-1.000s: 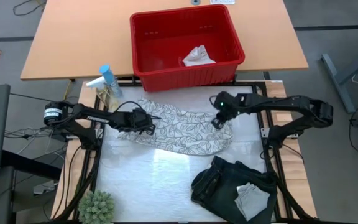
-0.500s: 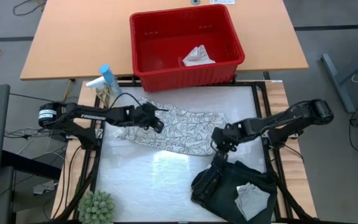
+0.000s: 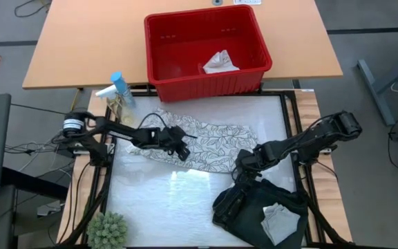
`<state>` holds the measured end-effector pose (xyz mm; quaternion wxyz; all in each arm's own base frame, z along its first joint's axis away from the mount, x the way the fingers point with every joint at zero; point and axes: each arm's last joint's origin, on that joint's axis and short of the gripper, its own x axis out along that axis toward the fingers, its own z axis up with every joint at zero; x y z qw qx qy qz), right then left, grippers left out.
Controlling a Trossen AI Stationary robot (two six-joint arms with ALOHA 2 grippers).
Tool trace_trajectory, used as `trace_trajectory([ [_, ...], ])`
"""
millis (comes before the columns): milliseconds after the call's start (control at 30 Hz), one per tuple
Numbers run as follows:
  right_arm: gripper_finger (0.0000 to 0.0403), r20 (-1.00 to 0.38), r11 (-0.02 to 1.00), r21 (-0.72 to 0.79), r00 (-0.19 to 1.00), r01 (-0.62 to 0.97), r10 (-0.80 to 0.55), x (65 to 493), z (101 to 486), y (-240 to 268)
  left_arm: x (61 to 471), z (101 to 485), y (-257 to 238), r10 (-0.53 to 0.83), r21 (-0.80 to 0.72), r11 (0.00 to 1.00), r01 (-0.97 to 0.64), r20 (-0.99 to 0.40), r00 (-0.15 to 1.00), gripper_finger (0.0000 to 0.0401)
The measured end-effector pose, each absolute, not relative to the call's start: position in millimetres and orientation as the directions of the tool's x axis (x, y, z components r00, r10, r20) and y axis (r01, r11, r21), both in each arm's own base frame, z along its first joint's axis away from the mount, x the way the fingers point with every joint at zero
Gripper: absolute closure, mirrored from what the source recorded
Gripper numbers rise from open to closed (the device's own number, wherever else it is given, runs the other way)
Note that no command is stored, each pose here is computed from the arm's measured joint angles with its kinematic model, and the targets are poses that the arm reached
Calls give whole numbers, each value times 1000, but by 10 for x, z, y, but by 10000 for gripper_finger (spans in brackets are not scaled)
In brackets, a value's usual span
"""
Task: Fold Laundry from Bin
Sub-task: Fold the white from the red laundry bin
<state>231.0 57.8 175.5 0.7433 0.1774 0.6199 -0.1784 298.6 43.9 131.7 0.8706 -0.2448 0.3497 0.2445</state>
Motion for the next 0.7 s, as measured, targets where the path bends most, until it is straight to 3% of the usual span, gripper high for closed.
trace_trajectory([
  [400,235,-993,918,-74,60,390,-105,2359,1528,574,3056,1043,458,225,-236,773,-588,-765,603,401],
  [500,277,-996,919,-72,24,387,-88,2386,1450,589,3048,1038,489,221,-238,771,-591,-769,599,401],
  [633,378,-996,917,-77,5,392,-86,2382,1463,589,3039,1033,517,219,-241,766,-595,-773,595,401],
  [700,384,-994,910,-108,-41,399,-100,2338,1522,549,3035,1030,528,221,-235,769,-595,-775,592,401],
])
